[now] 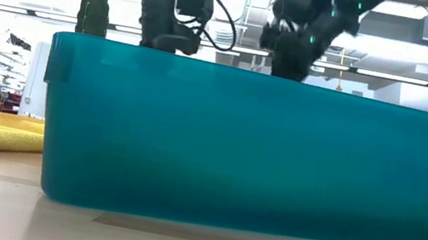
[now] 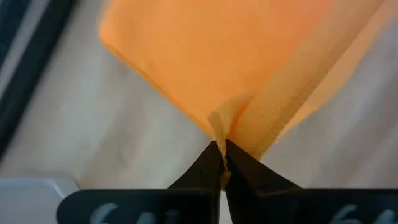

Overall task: Fold microfiber towels
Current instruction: Fold the orange microfiber towel

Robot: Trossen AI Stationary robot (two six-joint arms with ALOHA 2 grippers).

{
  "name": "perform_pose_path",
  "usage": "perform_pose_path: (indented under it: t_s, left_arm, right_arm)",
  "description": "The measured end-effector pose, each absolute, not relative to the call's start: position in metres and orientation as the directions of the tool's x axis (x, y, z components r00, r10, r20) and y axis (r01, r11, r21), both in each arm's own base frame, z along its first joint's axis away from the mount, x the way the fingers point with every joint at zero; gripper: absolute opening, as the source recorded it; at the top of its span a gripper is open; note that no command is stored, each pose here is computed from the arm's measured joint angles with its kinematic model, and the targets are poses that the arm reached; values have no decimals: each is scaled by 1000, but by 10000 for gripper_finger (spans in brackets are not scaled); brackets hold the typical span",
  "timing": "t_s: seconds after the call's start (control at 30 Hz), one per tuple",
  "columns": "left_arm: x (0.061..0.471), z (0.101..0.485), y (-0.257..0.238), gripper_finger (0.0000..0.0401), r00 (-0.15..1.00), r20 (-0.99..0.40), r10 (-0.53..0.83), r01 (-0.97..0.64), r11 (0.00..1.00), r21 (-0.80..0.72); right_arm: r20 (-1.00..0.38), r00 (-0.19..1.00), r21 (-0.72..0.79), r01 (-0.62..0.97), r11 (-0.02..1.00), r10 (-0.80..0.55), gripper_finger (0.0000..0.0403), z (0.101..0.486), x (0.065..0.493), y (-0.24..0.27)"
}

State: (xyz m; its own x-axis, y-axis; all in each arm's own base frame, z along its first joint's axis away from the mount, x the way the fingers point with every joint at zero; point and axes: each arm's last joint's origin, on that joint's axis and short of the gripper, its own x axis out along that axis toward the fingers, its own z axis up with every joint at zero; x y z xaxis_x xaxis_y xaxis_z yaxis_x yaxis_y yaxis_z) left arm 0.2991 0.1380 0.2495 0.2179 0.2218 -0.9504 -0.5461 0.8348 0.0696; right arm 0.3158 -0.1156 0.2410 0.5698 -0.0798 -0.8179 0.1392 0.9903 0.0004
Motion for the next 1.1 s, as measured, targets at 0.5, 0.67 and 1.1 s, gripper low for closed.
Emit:
perform_pose_path:
  t_s: [0.5, 0.67, 1.1]
  left_arm:
    - [305, 201, 204, 0, 254, -947, 198, -645, 764, -13]
    - [305, 195, 208, 0, 239, -950, 201, -653, 758, -4]
    - [299, 211, 213, 0, 199, -971, 130, -694, 718, -46]
  right_arm:
    - [-759, 621, 3, 303, 953, -195, 5, 210, 294, -183]
    - [-806, 573, 38, 297, 954, -146, 10, 184, 300, -186]
    - [-814, 563, 48, 311, 949, -144, 15, 174, 304, -189]
